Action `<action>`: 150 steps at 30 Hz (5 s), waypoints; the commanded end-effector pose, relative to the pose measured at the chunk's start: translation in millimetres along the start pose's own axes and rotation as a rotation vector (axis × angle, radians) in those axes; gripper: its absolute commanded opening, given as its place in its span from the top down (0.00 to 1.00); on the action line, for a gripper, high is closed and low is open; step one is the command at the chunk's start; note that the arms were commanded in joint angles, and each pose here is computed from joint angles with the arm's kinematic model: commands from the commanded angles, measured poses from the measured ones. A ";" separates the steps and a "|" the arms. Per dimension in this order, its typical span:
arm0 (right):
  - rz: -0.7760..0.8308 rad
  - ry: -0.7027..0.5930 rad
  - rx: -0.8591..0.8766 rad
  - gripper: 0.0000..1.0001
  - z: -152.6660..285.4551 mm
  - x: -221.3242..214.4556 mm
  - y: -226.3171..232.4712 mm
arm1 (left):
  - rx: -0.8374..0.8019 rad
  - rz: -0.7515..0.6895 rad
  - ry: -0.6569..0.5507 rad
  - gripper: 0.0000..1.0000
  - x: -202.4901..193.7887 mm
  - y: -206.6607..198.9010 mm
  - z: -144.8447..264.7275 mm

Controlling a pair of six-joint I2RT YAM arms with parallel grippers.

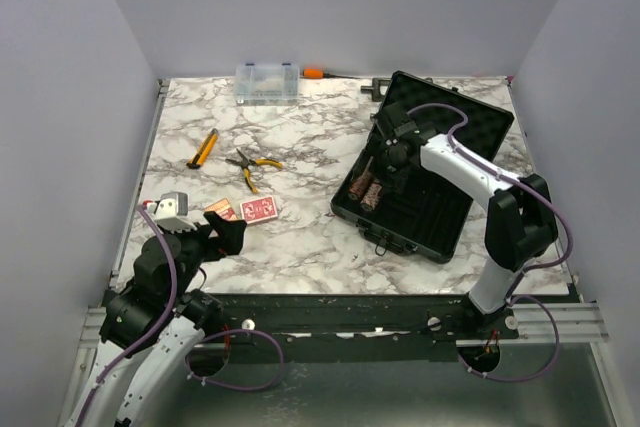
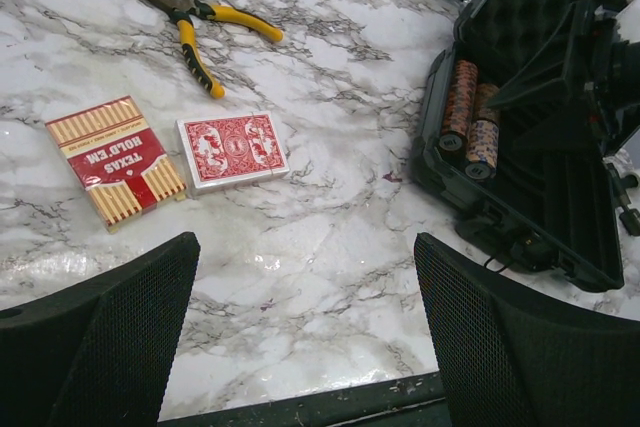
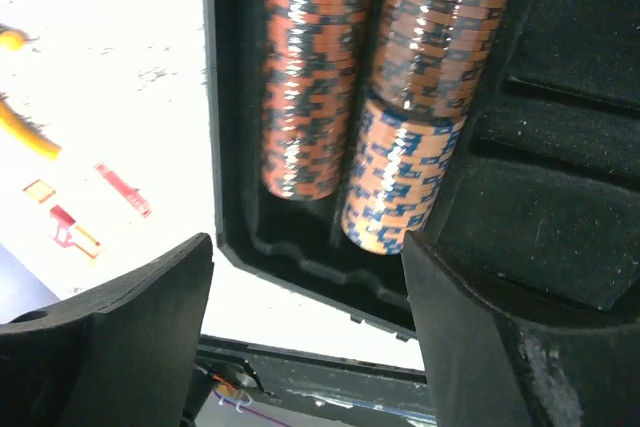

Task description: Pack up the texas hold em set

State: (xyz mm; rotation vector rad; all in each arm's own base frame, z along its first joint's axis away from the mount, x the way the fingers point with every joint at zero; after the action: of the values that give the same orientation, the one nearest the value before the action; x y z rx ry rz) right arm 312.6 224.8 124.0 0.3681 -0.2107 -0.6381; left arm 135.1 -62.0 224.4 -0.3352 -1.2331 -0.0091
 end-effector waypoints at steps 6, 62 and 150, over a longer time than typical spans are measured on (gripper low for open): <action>0.096 -0.096 0.118 0.06 74.7 6.4 8.7 | 0.004 -0.010 0.023 0.13 -4.3 -0.1 -6.0; 0.190 -0.156 0.079 0.00 114.5 -25.0 -85.0 | 0.319 -0.164 0.809 0.02 -54.1 2.8 -151.7; 0.170 -0.053 0.102 0.00 99.7 -37.0 -77.5 | 0.046 -0.229 1.035 0.09 -117.7 -50.3 -222.2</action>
State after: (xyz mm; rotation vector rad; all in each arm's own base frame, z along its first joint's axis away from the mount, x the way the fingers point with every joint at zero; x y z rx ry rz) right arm 213.2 163.1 180.7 0.4123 -0.3268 -0.4810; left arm 291.3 -177.0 59.3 -0.1560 -0.2090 -0.1894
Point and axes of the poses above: each gripper's point midway between its finger pads, its own z axis back along the fingers, its own y axis along the line the jaws close on, x = y × z, the point moved 3 cm from there along z, back along the fingers, and after that the axes turned 13 degrees about -z, right-handed, at the moved point
